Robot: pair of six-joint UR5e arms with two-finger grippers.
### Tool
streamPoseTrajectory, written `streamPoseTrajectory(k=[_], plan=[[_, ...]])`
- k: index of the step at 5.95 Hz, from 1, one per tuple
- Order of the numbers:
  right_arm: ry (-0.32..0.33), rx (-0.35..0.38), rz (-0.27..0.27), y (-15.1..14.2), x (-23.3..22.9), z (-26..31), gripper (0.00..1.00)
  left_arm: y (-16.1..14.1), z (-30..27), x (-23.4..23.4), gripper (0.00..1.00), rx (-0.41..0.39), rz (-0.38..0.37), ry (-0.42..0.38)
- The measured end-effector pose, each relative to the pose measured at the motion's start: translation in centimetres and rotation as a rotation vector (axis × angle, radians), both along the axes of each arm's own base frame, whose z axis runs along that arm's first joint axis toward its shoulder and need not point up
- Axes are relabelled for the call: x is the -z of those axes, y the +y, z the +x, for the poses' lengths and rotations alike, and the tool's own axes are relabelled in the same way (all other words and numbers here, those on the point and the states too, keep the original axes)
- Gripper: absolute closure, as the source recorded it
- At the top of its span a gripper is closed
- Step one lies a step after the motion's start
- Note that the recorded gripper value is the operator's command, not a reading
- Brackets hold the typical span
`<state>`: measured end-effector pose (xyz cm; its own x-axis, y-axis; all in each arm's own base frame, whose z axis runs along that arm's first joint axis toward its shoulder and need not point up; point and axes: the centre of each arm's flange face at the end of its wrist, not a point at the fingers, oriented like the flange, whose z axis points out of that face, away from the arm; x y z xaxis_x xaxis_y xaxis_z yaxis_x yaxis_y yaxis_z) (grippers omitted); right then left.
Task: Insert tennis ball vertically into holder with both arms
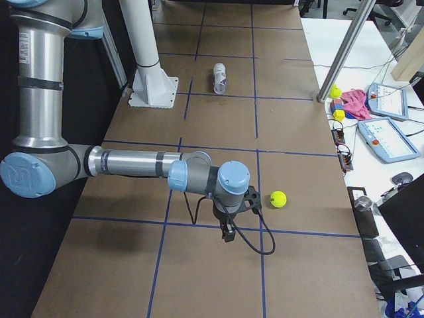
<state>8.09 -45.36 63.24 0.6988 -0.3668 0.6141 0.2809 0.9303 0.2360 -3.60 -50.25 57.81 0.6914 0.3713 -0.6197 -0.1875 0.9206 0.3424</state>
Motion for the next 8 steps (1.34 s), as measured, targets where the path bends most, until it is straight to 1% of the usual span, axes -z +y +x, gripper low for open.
streamPoseTrajectory(k=[1, 2, 3, 4, 5, 6, 7, 8], plan=[[0.001, -0.005, 0.037, -0.5, 2.0, 0.0, 0.00, -1.2, 0.0, 3.4, 0.00, 0.001, 0.118, 0.007], [0.000, -0.007, 0.052, -0.5, 2.8, 0.0, 0.00, -1.7, 0.1, 6.3, 0.00, 0.000, 0.226, 0.016], [-0.002, -0.006, 0.053, -0.4, 2.9, 0.0, 0.00, -1.5, 0.2, 7.6, 0.00, -0.004, 0.313, 0.024], [-0.003, -0.006, 0.051, -0.4, 2.9, 0.0, 0.00, -1.3, 0.3, 8.5, 0.00, 0.014, 0.371, 0.038], [-0.003, -0.007, 0.049, -0.3, 2.8, 0.0, 0.00, -1.4, 2.1, 10.4, 0.00, 0.013, 0.438, 0.069], [-0.003, -0.007, 0.047, -0.3, 2.7, 0.0, 0.00, -1.8, 5.7, 12.7, 0.02, -0.040, 0.538, 0.108], [-0.004, -0.007, 0.045, -0.3, 2.6, 0.0, 0.00, -2.1, 9.6, 15.7, 0.00, -0.100, 0.628, 0.151], [-0.004, -0.007, 0.045, -0.3, 2.6, 0.0, 0.00, -2.4, 12.8, 18.8, 0.00, -0.144, 0.689, 0.189]])
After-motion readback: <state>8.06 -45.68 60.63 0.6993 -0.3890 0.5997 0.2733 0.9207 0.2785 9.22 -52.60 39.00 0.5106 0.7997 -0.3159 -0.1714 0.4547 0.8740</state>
